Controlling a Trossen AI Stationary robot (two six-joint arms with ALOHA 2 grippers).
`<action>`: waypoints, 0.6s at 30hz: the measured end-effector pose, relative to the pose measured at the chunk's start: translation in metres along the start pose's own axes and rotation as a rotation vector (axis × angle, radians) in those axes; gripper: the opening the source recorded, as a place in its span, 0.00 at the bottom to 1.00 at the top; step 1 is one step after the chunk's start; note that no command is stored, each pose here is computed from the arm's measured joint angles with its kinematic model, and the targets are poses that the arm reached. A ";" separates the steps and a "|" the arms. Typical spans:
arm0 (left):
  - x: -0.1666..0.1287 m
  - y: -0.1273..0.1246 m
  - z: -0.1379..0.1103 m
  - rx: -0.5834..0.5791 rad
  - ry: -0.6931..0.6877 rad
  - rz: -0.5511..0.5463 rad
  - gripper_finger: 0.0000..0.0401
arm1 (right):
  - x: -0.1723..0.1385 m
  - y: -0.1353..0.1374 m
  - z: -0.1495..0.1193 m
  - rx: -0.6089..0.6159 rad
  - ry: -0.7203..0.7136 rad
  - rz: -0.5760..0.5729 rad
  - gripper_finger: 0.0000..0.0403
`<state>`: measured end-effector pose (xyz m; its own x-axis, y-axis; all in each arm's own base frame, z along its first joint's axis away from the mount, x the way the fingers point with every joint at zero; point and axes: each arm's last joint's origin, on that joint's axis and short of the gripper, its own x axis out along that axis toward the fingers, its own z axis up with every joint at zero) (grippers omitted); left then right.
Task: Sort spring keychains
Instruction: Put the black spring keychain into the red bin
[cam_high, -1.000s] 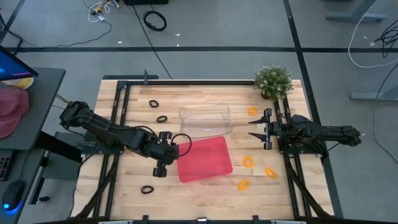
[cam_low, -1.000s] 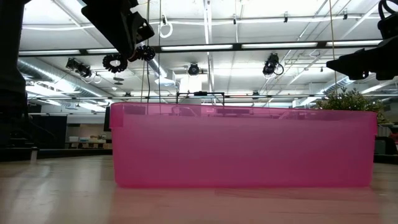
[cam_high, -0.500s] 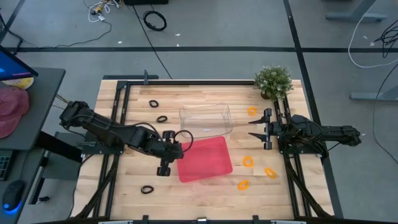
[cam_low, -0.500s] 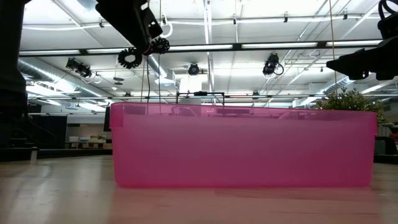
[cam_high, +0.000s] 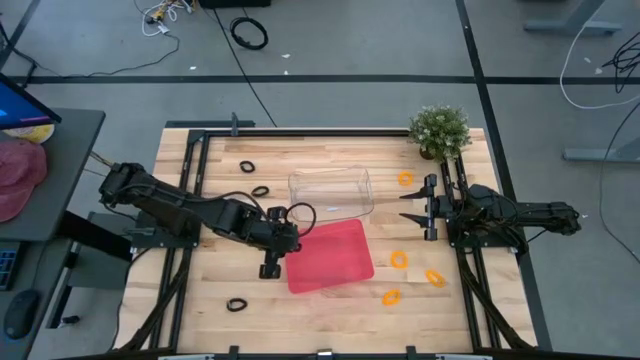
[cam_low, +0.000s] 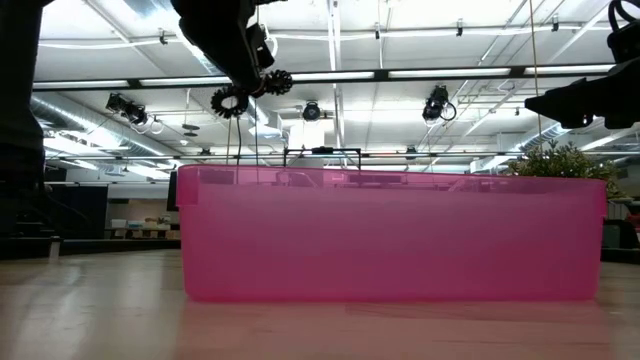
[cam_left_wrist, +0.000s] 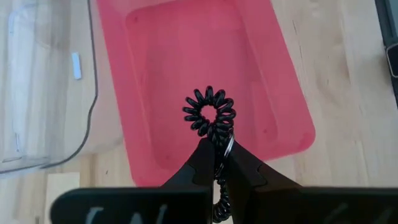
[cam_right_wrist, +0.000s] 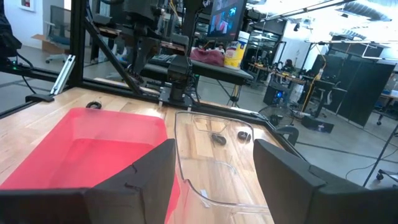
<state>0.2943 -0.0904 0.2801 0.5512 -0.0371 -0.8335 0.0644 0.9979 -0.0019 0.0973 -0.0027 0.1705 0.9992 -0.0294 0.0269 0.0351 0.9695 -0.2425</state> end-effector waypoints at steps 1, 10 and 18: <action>0.001 -0.001 0.001 0.002 -0.010 -0.002 0.04 | 0.000 0.000 0.000 0.000 -0.001 0.000 0.55; 0.006 -0.001 0.004 0.002 -0.022 -0.001 0.04 | 0.000 0.000 0.000 0.000 -0.001 0.000 0.55; 0.006 -0.001 0.003 0.003 -0.018 0.000 0.04 | 0.000 0.000 0.000 0.000 0.000 0.000 0.55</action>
<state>0.3001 -0.0922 0.2768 0.5659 -0.0381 -0.8236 0.0670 0.9978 -0.0001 0.0973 -0.0026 0.1705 0.9992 -0.0290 0.0273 0.0347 0.9695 -0.2425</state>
